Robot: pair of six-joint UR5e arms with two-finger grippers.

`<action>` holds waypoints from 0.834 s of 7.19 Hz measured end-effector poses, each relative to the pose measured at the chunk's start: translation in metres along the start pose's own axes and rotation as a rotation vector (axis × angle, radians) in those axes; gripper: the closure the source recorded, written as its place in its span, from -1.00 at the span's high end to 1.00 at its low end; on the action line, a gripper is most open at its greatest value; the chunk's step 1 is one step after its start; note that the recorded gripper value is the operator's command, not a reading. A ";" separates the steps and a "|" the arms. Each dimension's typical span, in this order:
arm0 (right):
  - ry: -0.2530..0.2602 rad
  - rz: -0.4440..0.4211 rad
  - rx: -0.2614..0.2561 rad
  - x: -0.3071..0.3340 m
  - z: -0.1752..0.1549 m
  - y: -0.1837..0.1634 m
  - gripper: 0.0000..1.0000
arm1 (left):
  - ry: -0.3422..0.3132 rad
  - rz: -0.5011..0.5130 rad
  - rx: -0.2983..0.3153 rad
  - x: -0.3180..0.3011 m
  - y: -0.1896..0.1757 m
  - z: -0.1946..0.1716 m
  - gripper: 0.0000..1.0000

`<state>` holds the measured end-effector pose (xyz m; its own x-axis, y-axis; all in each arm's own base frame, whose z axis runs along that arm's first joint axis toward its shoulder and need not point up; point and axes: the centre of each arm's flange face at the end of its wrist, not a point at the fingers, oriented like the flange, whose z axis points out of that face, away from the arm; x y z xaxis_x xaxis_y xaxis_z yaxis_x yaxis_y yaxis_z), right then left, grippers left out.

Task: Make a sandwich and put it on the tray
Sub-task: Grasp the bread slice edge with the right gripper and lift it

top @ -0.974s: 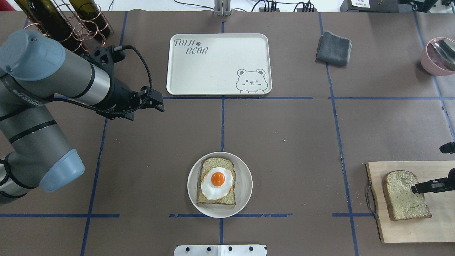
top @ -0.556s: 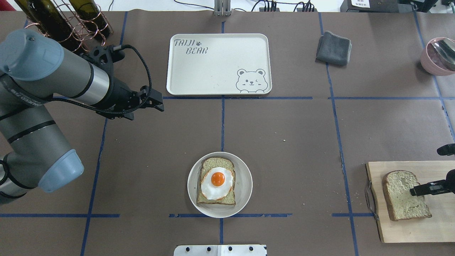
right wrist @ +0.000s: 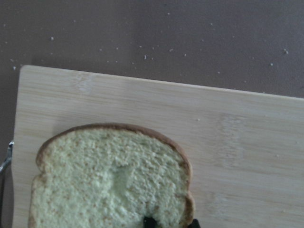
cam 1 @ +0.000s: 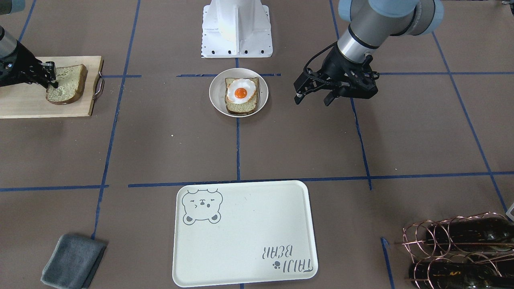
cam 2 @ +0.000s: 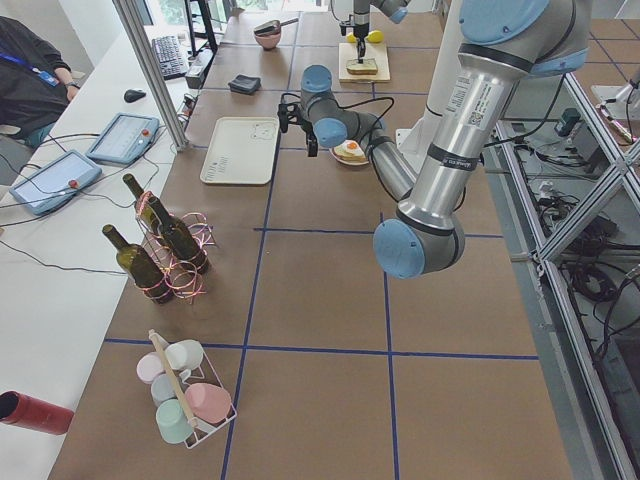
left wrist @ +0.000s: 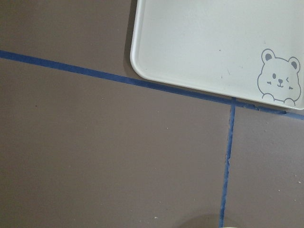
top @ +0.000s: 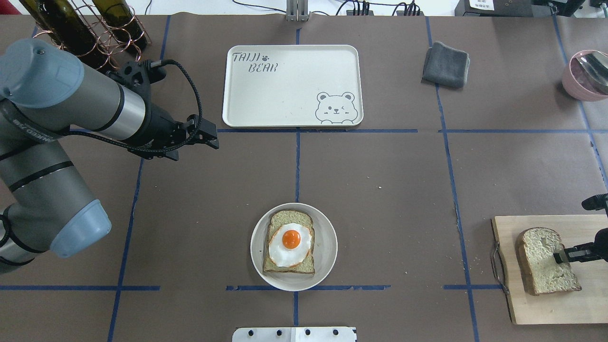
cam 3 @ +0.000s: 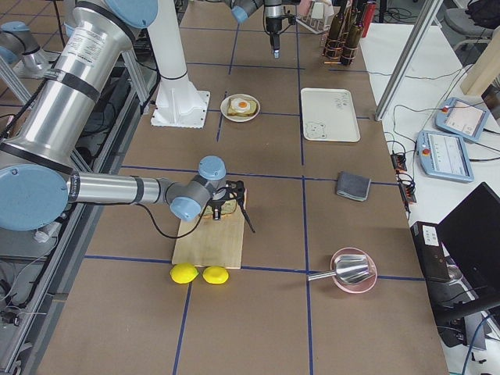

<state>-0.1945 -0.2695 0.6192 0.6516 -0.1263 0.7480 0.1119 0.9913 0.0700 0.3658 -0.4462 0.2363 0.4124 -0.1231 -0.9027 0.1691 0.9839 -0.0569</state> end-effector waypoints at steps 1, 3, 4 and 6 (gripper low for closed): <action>-0.003 -0.002 0.000 -0.001 0.000 0.000 -1.00 | -0.001 0.000 0.000 0.000 0.000 0.000 1.00; -0.022 -0.012 0.007 -0.009 -0.007 -0.002 -1.00 | -0.003 -0.002 -0.001 -0.001 -0.001 0.001 1.00; -0.045 -0.018 0.016 -0.016 -0.016 -0.003 -1.00 | -0.003 -0.002 -0.001 -0.001 -0.001 0.001 1.00; -0.147 -0.003 0.049 -0.030 -0.055 -0.019 -1.00 | -0.004 -0.003 -0.001 -0.001 -0.001 0.002 1.00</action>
<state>-0.1750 -0.2866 0.5594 0.5337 -0.1263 0.8362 0.0747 0.9920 0.1022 0.3669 -0.4472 0.2380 0.4159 -0.1264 -0.9006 0.1694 0.9837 -0.0598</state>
